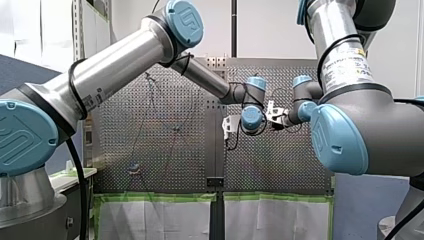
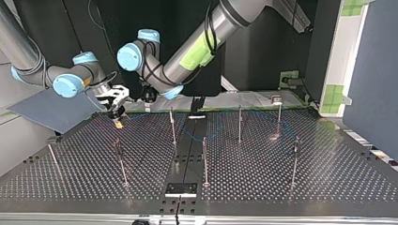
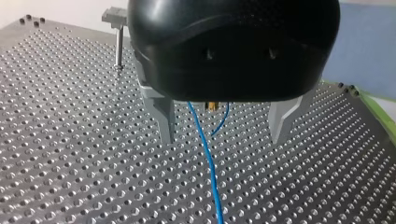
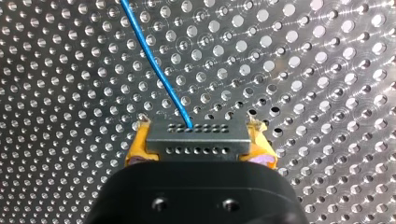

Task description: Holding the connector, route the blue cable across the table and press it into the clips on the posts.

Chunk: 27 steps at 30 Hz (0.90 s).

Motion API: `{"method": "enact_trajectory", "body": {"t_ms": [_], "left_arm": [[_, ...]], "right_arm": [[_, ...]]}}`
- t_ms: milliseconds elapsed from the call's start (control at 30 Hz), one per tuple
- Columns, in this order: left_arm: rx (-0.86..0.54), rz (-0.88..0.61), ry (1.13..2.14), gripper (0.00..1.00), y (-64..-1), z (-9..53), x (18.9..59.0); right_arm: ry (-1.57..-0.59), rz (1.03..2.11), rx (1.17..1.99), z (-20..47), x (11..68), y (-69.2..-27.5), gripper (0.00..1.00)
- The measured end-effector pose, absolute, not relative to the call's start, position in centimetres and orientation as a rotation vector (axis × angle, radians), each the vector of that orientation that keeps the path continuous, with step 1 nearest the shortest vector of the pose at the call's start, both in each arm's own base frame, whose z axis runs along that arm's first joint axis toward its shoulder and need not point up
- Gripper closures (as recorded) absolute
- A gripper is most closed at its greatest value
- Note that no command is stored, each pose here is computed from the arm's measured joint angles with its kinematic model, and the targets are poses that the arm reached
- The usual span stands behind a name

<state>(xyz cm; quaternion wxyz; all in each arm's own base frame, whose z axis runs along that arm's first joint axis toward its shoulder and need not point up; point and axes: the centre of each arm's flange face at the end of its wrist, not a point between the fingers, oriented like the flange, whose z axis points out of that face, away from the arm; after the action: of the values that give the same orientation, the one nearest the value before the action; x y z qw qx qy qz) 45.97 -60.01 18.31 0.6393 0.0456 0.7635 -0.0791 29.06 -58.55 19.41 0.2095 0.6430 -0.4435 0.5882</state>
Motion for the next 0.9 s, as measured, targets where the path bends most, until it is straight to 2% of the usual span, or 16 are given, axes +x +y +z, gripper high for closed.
{"method": "enact_trajectory", "body": {"t_ms": [467,900], "left_arm": [[0.061,-0.104,1.761,0.02,-60.5,14.8,48.9],[-0.01,-0.152,1.666,0.02,-62.6,18.9,50.2]], "right_arm": [[-1.227,1.633,1.791,19.4,29.1,-58.5,1.0],[-1.226,1.633,1.791,19.4,29.1,-58.5,1.0]]}}
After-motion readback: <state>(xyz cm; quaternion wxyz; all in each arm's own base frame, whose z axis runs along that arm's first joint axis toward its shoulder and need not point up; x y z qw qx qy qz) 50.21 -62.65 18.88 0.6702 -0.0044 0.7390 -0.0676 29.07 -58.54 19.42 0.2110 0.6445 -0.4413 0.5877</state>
